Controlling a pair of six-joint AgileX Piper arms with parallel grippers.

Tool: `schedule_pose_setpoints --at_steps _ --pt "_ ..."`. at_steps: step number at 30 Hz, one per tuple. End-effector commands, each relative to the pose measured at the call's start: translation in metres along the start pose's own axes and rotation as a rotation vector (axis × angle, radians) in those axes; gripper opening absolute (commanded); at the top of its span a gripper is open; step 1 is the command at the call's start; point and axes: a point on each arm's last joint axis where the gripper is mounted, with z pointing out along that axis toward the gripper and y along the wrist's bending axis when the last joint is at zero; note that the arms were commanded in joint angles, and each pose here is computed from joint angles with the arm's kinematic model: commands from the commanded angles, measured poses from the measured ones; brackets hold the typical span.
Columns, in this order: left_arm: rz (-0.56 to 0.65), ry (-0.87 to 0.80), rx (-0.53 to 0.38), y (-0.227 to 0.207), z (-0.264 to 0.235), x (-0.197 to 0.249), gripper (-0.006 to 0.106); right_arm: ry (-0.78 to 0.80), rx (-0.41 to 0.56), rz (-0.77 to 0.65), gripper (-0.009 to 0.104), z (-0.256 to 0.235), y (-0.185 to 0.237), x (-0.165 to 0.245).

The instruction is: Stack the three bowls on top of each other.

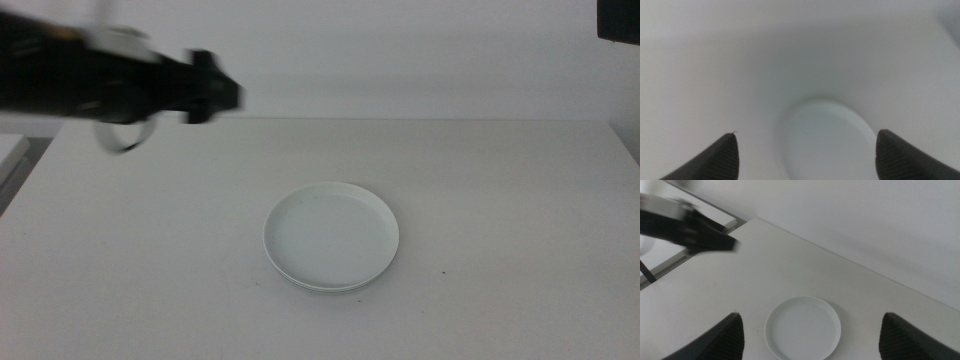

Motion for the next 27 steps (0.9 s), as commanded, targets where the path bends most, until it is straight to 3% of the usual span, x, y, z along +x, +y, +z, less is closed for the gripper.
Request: schedule_pose_setpoints --at_steps 1,4,9,27 --pt "0.038 -0.168 -0.073 0.000 -0.042 0.014 0.094 -0.007 0.007 -0.005 0.088 0.000 -0.001 0.000" --pt "0.090 -0.298 -0.155 -0.001 -0.087 0.032 0.094 -0.007 0.007 -0.005 0.088 0.000 -0.001 0.000" --pt "0.133 -0.312 -0.247 -0.001 -0.123 0.046 0.094 -0.007 0.007 -0.005 0.088 0.000 -0.001 0.000" --pt "0.154 -0.377 -0.252 -0.003 -0.134 0.045 0.094 -0.029 0.019 -0.008 0.088 0.001 -0.002 -0.001"
